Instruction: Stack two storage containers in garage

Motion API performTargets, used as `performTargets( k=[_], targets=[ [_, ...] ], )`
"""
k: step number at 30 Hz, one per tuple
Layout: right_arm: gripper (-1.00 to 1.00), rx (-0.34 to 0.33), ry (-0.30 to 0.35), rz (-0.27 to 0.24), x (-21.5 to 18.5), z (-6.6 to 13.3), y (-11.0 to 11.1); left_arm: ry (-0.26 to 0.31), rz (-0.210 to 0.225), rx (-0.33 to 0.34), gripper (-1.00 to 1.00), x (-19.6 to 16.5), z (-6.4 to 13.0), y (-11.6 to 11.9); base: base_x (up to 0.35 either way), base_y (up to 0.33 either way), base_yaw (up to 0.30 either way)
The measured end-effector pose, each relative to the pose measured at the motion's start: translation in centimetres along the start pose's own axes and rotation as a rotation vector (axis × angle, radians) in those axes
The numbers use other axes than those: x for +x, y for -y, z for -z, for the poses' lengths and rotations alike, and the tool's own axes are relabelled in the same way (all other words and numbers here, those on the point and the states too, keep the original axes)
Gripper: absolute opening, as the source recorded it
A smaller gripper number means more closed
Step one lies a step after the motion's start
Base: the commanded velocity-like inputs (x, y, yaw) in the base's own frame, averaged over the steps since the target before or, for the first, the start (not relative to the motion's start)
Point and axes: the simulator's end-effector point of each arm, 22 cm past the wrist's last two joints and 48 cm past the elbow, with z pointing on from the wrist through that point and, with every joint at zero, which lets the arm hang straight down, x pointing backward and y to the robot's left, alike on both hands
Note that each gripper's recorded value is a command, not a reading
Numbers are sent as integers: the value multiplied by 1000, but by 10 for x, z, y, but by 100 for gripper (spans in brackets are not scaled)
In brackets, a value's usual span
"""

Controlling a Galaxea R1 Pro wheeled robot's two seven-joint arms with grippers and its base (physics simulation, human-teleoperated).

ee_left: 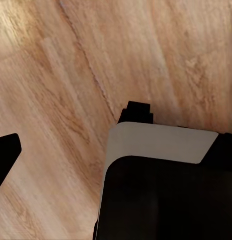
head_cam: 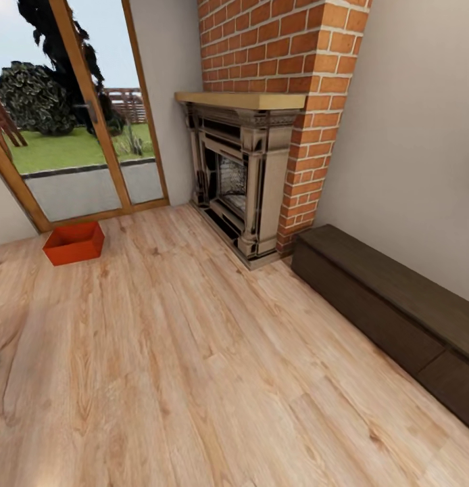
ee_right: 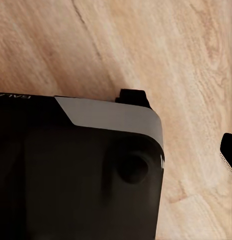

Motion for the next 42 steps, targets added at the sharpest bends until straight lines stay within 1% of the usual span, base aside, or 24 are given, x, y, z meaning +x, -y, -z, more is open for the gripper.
performTargets(
  k=[6, 23, 42],
  targets=[
    [100, -1, 1, 0, 0, 0, -1, 2, 0, 0, 100, 0, 0, 0, 322, 0, 113],
    [100, -1, 2, 0, -1, 0, -1, 2, 1, 0, 100, -1, 0, 0, 322, 0, 251],
    [100, 0, -1, -1, 0, 0, 0, 3, 1, 0, 100, -1, 0, 0, 322, 0, 8]
  ],
)
